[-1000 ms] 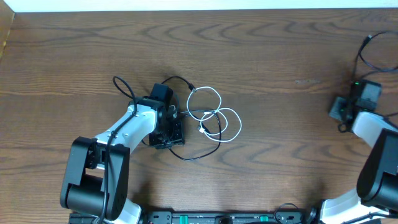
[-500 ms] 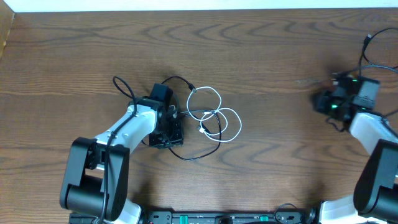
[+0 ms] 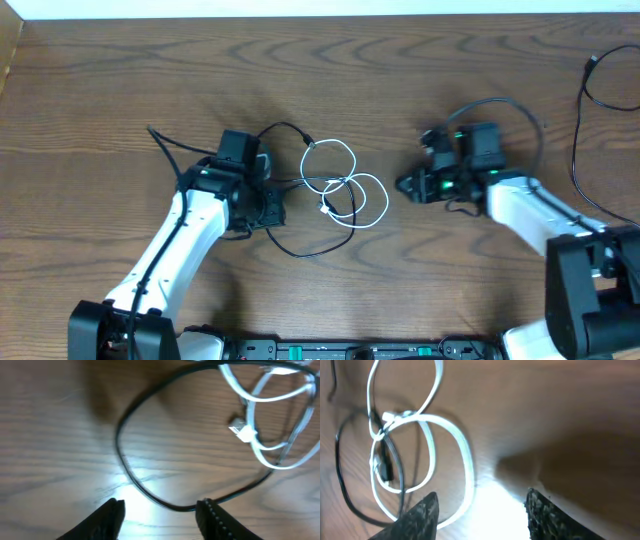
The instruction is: Untangle cables
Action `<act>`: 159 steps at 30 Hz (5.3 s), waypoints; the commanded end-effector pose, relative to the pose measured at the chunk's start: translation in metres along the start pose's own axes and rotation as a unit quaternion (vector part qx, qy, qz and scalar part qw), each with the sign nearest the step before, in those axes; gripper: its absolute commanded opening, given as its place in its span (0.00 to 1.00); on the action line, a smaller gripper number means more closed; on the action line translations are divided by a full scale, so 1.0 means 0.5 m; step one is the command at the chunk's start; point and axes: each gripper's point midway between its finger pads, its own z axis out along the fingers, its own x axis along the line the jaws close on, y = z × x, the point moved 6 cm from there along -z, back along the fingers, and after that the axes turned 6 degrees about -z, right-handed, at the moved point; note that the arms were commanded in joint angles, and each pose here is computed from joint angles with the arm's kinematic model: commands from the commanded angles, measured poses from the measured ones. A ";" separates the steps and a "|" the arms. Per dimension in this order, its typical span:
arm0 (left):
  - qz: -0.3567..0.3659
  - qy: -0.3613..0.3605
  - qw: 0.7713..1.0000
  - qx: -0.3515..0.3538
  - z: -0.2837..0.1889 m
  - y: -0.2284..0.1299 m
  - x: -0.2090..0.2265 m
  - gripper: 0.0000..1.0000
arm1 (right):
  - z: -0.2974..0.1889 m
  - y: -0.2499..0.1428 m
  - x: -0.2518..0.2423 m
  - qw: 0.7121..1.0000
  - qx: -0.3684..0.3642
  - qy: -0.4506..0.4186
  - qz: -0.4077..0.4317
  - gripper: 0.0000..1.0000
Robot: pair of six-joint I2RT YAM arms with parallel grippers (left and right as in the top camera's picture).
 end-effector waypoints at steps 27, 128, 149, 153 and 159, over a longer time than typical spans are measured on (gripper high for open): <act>-0.189 0.047 0.981 -0.015 -0.042 0.032 0.185 0.74 | 0.106 0.105 0.225 0.961 0.044 -0.051 -0.268 0.58; -0.189 0.041 0.981 -0.017 -0.040 0.034 0.183 0.74 | -0.921 0.319 0.120 0.857 -0.445 -0.256 0.045 0.01; -0.188 0.032 0.981 -0.016 -0.040 0.034 0.179 0.74 | -0.596 0.126 -0.028 0.957 0.046 -0.168 0.233 0.01; -0.188 0.028 0.982 -0.015 -0.039 0.034 0.177 0.74 | -0.537 0.088 -0.076 0.944 0.123 -0.168 0.254 0.01; -0.188 0.028 0.982 -0.015 -0.039 0.035 0.178 0.74 | -0.472 0.011 -0.137 0.905 0.234 -0.187 0.301 0.01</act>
